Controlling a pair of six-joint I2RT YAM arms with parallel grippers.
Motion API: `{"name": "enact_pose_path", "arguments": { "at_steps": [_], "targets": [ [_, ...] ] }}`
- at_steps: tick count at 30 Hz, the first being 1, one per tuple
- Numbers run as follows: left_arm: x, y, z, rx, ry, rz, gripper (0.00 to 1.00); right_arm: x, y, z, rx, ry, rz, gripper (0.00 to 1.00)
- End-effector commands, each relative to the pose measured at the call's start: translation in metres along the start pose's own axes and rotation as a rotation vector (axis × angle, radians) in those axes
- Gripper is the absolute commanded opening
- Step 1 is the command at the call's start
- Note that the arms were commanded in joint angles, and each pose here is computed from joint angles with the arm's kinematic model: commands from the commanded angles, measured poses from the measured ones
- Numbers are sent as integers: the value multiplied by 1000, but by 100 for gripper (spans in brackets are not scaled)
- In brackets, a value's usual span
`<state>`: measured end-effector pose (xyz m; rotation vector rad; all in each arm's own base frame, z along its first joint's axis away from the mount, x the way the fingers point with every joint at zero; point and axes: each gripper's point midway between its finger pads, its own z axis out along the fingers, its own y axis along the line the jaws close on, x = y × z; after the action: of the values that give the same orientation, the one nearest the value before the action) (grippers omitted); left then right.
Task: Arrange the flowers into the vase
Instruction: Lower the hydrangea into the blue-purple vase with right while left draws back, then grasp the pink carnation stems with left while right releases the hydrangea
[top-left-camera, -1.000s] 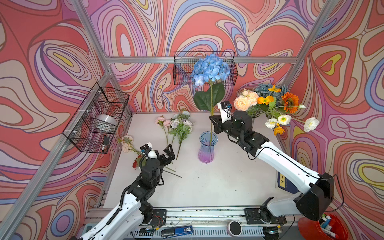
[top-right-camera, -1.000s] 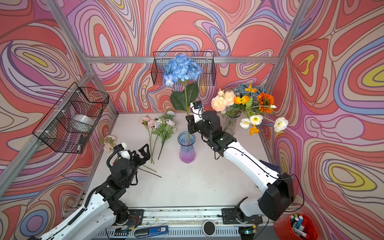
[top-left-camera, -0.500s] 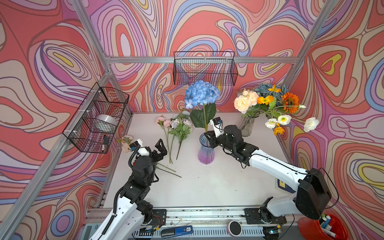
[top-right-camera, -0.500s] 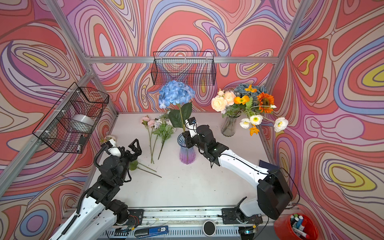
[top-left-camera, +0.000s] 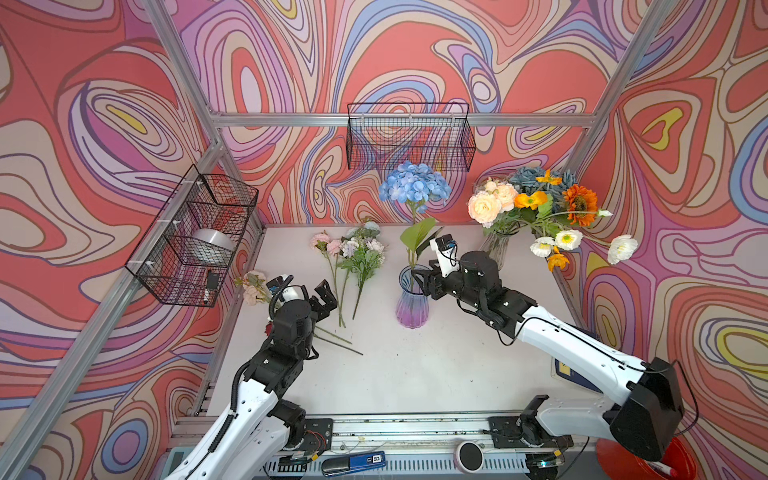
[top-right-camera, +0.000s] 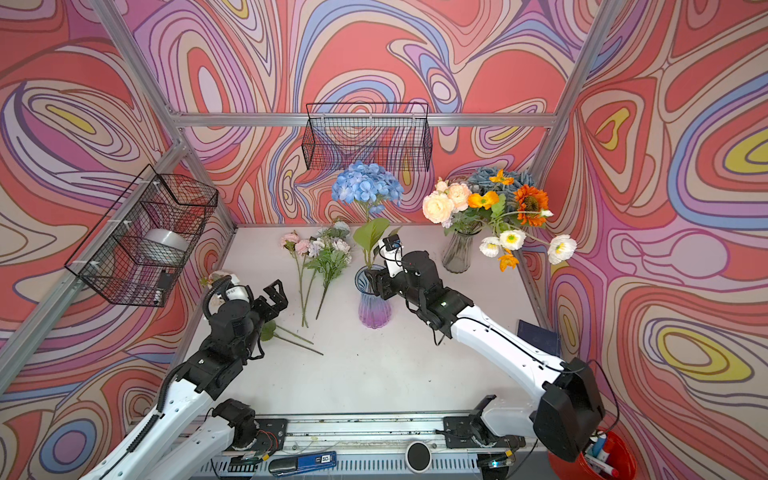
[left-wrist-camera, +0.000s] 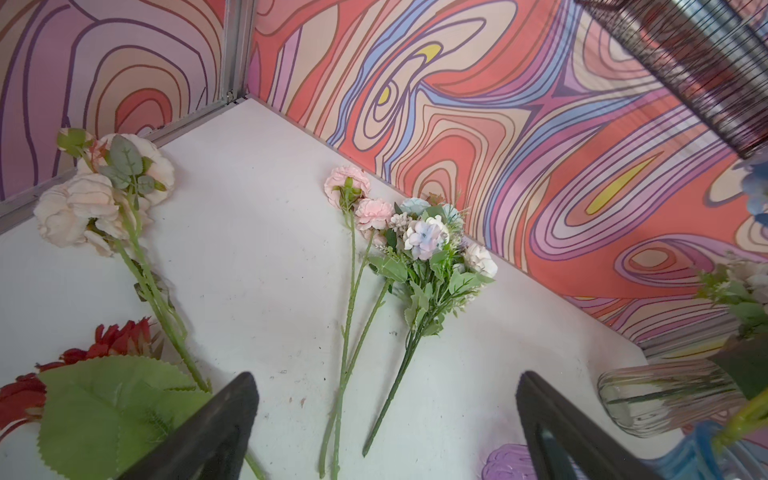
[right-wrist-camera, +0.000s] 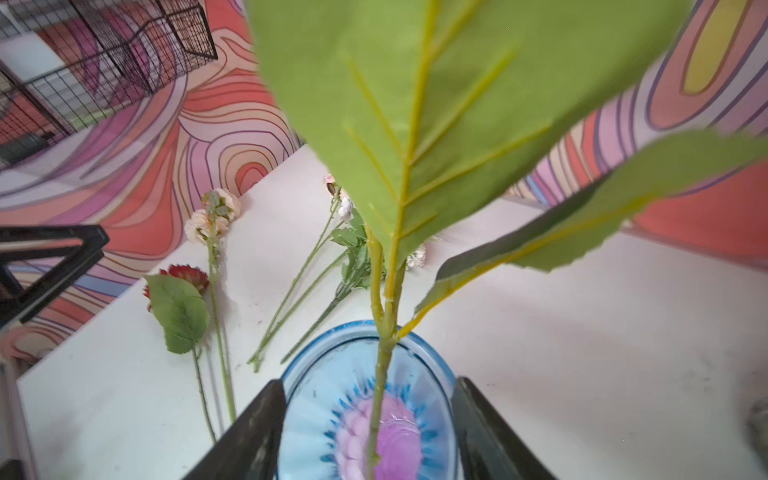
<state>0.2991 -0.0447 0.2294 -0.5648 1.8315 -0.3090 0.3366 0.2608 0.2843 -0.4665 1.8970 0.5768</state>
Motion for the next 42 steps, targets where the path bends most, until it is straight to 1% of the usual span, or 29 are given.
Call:
{"name": "enact_pose_path", "arguments": {
  "at_steps": [1, 3, 4, 11, 15, 16, 20, 23, 25, 27, 30, 36, 39, 42],
  "targets": [
    [17, 2, 19, -51, 102, 93, 100, -1, -15, -12, 95, -2, 6, 98],
    [28, 3, 37, -72, 164, 122, 98, 4, -21, -14, 127, 9, 9, 99],
    [30, 3, 45, -81, 185, 119, 96, 7, -25, -15, 146, 13, 11, 98],
    [57, 26, 99, -173, 332, 121, 75, 24, -36, -25, 198, 44, 1, 98],
    [74, 28, 117, -179, 423, 138, 66, 30, -39, -27, 215, 64, 0, 98],
    [77, 28, 121, -177, 447, 158, 63, 32, -40, -27, 218, 69, 3, 98],
    [93, 27, 137, -186, 543, 219, 57, 30, -39, -27, 213, 66, 10, 98],
    [104, 35, 147, -235, 617, 256, 50, 27, -38, -27, 209, 60, 14, 98],
    [111, 42, 153, -275, 652, 275, 48, 24, -37, -29, 206, 54, 17, 98],
    [117, 47, 158, -306, 675, 284, 46, 22, -37, -30, 205, 49, 21, 98],
    [127, 52, 164, -322, 705, 284, 40, 21, -37, -32, 207, 44, 26, 98],
    [140, 54, 173, -322, 740, 272, 21, 17, -36, -34, 205, 33, 33, 98],
    [142, 56, 175, -324, 739, 276, 19, 14, -35, -35, 203, 25, 34, 98],
    [142, 57, 176, -330, 742, 283, 3, 9, -35, -38, 202, 13, 36, 98]
  ]
}}
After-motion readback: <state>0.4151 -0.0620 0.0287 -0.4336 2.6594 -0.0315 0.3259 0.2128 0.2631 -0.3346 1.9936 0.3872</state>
